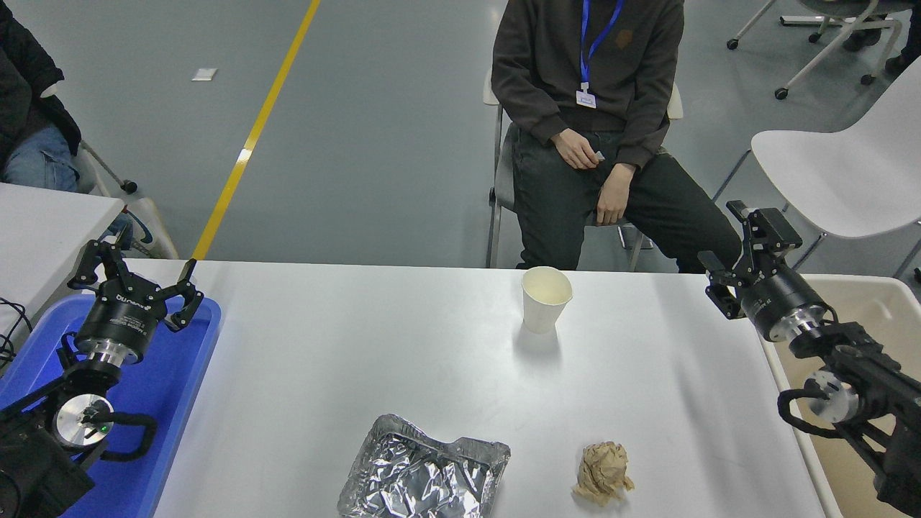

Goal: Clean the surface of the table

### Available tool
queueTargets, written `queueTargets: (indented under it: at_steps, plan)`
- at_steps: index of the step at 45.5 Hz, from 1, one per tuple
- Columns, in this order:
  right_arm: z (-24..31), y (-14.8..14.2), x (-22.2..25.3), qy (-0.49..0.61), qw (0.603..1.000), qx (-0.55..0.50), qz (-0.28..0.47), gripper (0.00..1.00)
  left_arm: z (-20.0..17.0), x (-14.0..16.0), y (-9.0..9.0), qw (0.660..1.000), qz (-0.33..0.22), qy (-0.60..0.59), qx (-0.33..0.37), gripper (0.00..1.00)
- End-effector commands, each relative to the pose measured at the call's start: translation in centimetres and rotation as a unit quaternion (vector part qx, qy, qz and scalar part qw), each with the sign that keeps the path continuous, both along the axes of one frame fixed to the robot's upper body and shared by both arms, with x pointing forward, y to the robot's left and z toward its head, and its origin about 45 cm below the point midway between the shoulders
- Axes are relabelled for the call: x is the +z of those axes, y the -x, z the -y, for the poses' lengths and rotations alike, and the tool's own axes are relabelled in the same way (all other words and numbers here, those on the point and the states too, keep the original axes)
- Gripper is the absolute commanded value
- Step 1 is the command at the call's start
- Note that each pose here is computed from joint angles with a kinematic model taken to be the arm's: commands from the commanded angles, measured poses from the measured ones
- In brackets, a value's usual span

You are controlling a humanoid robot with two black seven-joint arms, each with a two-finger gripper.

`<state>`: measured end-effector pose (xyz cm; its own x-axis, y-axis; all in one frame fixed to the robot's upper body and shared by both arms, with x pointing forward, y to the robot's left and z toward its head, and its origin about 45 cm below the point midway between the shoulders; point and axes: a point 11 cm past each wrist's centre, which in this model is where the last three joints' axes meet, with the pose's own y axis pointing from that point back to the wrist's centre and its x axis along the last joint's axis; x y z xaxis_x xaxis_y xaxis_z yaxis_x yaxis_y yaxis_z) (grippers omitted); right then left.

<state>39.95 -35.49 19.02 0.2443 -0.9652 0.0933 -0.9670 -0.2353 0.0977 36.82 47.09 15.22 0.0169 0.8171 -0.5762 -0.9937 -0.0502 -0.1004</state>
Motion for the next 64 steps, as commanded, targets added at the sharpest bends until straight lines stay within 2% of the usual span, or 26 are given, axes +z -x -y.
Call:
queueTargets:
  at_steps: [1,15,30,43,64]
  plan:
    - [-2.2,0.5,1.7,0.102,0.992,0.077,-0.014,0.97,0.0,0.0,0.0,1.0,0.0,0.0,0.0,1.0]
    - [-4.9,0.6,2.9,0.198,0.968,0.149,-0.046,0.97,0.0,0.0,0.0,1.0,0.0,0.0,0.0,1.0]
    - [-9.8,-1.8,4.7,0.318,0.921,0.214,-0.073,0.97,0.0,0.0,0.0,1.0,0.0,0.0,0.0,1.0]
    - [-12.4,-2.5,3.7,0.37,0.895,0.223,-0.115,0.98,0.0,0.0,0.0,1.0,0.0,0.0,0.0,1.0]
    - [-14.3,-4.2,2.5,0.426,0.866,0.229,-0.129,0.98,0.0,0.0,0.0,1.0,0.0,0.0,0.0,1.0]
